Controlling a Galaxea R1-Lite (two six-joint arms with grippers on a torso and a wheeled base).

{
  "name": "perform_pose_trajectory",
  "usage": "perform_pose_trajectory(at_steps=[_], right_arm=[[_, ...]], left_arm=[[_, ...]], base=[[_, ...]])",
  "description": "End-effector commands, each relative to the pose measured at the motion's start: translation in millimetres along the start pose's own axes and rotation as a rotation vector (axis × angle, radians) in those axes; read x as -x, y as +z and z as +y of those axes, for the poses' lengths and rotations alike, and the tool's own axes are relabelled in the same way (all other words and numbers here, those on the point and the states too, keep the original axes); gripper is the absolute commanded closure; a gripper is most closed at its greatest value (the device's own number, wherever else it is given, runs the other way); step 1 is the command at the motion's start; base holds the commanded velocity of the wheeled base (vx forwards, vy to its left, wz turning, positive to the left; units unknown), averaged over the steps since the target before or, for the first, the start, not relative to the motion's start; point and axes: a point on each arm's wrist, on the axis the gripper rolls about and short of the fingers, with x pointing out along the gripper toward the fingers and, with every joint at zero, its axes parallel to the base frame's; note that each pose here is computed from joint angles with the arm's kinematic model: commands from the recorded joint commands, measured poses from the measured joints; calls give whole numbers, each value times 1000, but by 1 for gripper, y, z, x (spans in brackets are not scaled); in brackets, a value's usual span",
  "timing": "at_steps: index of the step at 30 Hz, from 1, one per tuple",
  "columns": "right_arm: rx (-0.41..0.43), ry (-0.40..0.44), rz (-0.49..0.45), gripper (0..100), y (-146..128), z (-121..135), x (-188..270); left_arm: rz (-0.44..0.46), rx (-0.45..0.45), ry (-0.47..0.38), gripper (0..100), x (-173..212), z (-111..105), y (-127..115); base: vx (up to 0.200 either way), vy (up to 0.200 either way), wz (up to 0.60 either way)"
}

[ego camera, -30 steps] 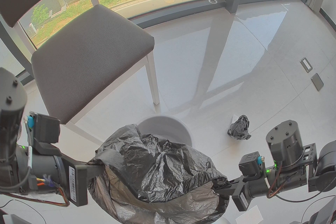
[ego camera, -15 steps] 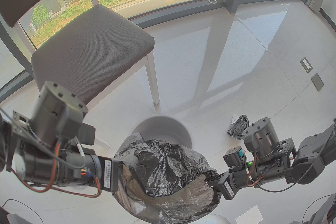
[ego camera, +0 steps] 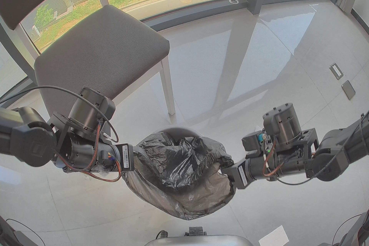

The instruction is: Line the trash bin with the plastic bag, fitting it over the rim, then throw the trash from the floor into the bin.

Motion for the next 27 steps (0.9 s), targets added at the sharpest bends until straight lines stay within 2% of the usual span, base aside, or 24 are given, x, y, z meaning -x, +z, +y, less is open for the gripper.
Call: perform_pose_trajectory(at_steps=[1, 6, 10, 13, 15, 17, 21, 27], right_arm=[[-49, -29, -32, 100, 18, -14, -15], [-71, -56, -22, 100, 15, -24, -16], [-98, -82, 10, 100, 7, -35, -18], [-114, -97, 17, 100, 5, -43, -21], [-135, -116, 9, 100, 8, -53, -24], [-142, -124, 2, 100, 9, -57, -24], [-152, -131, -3, 100, 11, -61, -25], [-161, -141, -9, 100, 12, -64, -22]], left_arm=[[9, 56, 68, 100, -21, 19, 9], [3, 76, 89, 100, -18, 27, 7], [7, 66, 109, 100, -21, 30, -3], [-21, 75, 103, 100, -26, 31, 2], [-101, 117, 92, 100, -39, 33, 19], [-114, 116, 92, 100, -41, 33, 21], [-84, 78, 66, 100, -48, 19, 12], [-59, 93, 61, 100, -71, 7, 13]], base=[[0, 0, 0], [0, 0, 0], [0, 0, 0], [0, 0, 0], [0, 0, 0], [0, 0, 0], [0, 0, 0], [0, 0, 0]])
